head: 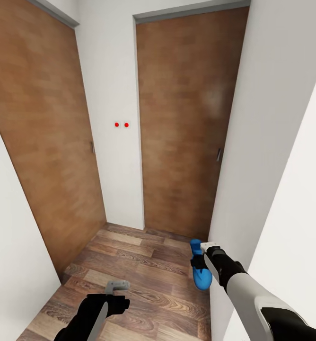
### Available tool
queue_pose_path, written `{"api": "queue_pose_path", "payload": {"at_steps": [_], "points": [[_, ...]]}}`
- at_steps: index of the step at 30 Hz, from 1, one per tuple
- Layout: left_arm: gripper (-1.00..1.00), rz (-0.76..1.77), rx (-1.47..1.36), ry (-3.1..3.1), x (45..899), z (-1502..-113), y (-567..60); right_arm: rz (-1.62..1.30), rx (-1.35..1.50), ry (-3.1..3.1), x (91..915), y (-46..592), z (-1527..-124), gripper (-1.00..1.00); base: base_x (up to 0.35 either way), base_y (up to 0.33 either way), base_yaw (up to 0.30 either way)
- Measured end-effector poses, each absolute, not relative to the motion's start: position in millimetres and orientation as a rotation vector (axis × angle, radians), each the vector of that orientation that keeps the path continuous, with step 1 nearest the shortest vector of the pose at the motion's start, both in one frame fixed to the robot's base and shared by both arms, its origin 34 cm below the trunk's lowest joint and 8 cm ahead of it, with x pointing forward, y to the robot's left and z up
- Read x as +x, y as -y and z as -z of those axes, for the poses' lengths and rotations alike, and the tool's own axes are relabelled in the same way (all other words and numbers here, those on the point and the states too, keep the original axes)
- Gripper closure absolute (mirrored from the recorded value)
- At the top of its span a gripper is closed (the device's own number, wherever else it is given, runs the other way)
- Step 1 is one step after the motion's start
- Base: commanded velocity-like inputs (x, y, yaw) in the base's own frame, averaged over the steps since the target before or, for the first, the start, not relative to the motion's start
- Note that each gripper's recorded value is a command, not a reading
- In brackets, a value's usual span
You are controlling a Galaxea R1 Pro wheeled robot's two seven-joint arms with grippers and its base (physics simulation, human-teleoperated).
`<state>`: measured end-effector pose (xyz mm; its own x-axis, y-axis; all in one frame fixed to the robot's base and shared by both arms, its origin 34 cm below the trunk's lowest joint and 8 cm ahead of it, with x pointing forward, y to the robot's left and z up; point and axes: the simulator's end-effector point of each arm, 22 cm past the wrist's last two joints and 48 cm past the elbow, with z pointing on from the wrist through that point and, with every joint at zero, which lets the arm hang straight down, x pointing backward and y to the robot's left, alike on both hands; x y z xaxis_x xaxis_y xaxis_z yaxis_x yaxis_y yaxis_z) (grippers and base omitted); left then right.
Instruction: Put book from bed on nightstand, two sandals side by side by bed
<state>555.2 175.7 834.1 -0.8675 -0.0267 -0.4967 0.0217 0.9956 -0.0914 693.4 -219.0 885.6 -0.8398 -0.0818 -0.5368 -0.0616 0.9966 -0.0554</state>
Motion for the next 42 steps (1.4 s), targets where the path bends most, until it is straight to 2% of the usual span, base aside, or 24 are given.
{"api": "queue_pose_path", "payload": {"at_steps": [10, 42], "points": [[-1.0, 0.127, -0.003, -2.62, 554.6, -833.1, -175.7, 0.048, -0.1, -2.572, 693.3, 219.1, -885.0, 1.0, 0.0, 0.04, -0.071], [-1.0, 0.127, -0.003, -2.62, 554.5, -833.2, -175.6, 0.048, -0.101, -2.573, 692.4, 218.6, -884.1, 1.0, 0.052, 0.023, -0.003]]}}
